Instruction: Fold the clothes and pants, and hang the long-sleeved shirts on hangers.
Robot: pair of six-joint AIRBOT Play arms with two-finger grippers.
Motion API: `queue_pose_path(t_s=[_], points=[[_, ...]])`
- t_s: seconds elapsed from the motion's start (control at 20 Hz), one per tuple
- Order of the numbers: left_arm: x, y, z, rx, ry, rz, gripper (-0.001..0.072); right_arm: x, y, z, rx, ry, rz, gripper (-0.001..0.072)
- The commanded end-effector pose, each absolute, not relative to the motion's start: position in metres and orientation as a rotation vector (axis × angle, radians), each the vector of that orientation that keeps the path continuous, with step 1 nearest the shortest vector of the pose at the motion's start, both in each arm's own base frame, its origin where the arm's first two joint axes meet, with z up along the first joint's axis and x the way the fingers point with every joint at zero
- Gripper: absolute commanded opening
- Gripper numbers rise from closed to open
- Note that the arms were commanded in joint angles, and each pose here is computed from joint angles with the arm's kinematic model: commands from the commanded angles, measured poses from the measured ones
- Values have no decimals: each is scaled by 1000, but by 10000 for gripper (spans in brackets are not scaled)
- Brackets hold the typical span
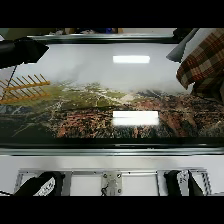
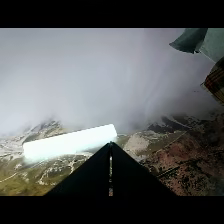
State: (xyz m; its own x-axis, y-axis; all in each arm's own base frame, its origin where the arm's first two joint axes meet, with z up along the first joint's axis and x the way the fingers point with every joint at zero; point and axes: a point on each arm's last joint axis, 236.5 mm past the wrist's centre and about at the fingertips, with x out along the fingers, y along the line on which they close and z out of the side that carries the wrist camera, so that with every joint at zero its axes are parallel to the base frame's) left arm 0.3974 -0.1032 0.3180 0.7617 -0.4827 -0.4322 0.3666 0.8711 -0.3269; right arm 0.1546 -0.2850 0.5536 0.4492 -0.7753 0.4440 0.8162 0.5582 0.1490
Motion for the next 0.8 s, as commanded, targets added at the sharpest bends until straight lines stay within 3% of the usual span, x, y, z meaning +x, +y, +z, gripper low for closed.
queue_pose_path(t_s=[0.0, 0.15, 0.3, 0.4, 0.55, 0.75], points=[[398, -103, 317, -227, 531, -466, 22, 178, -235, 568, 87, -604, -762, 541], [396, -104, 315, -224, 546, -470, 22, 267, -171, 527, 119, -362, -420, 541], [390, -105, 307, -213, 584, -477, 21, 344, -43, 490, 57, -196, 122, 537], [389, -105, 305, -213, 593, -480, 21, 371, 43, 448, 52, -63, 447, 537], [387, -104, 290, -234, 607, -466, 21, 375, 172, 353, -13, 234, 868, 536], [369, -113, 235, -282, 684, -462, 21, 347, 303, 243, -208, 494, 1170, 536]])
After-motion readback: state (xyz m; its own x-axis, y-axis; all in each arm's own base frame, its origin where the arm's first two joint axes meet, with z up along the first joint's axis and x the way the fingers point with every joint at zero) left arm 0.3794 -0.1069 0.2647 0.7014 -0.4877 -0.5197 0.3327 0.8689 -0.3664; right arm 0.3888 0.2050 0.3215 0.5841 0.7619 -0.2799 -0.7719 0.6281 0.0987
